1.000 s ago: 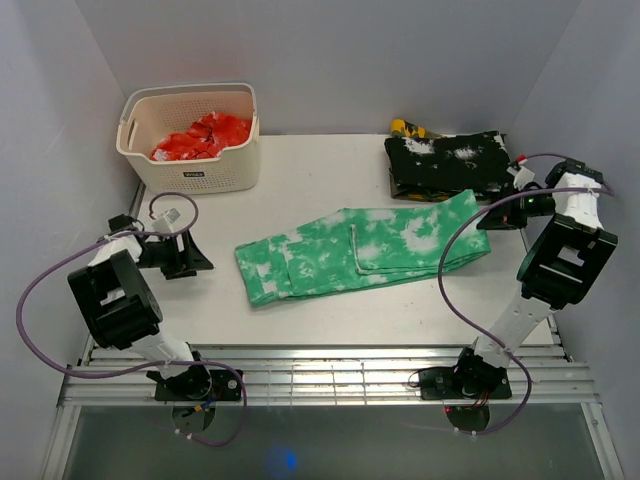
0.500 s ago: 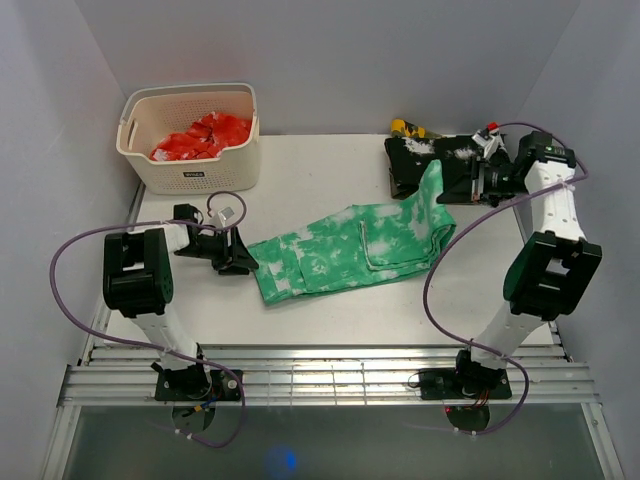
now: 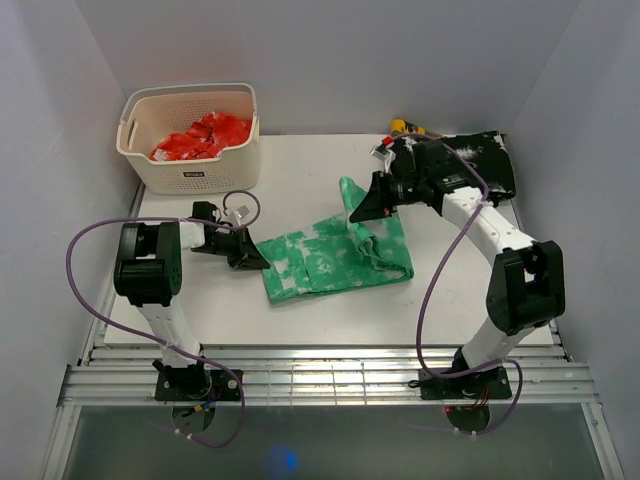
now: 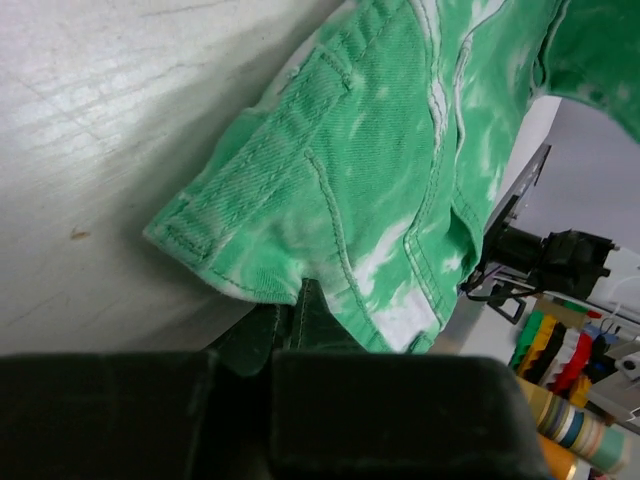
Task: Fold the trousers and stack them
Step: Fold the trousers
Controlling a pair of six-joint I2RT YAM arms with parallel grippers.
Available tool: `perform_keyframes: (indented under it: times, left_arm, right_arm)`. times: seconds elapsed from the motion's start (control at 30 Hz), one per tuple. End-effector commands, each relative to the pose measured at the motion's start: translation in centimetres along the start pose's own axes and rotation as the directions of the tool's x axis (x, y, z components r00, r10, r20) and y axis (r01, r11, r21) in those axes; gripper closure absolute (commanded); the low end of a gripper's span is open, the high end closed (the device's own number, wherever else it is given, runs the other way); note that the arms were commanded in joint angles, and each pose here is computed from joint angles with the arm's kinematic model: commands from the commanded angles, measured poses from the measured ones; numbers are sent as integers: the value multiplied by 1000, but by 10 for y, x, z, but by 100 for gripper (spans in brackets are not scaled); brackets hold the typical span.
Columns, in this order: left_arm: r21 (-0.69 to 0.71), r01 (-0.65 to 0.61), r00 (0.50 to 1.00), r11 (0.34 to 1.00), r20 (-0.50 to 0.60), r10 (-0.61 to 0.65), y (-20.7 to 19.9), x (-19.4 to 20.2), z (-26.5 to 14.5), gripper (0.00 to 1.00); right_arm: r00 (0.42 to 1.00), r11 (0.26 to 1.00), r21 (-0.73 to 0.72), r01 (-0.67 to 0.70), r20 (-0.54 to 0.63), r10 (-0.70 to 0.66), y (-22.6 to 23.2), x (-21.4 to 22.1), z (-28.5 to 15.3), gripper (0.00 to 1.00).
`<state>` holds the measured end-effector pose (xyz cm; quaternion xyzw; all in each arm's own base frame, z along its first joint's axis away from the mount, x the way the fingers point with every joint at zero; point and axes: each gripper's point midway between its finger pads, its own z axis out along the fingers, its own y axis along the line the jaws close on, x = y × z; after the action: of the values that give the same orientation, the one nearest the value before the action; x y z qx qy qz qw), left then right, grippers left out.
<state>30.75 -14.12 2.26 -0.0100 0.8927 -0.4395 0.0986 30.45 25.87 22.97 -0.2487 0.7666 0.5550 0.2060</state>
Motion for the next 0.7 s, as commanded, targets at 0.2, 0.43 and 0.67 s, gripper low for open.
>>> perform_keyframes:
  times: [0.2,0.43,0.67]
  left_arm:
    - [29,-29,999,999,28,28,-9,-12,9,100]
    - [25,-24,999,999,24,23,-7,-10,13,100]
    - [22,-11,1000,1000,15,10,-4,-5,16,100]
  right_arm:
    - [1000,998,-64,-16,16,17,9,-6,93,92]
    - [995,996,-38,-86,-56,84,0,16,146,92]
    - [993,994,23,-106,-58,107,-4,23,176,92]
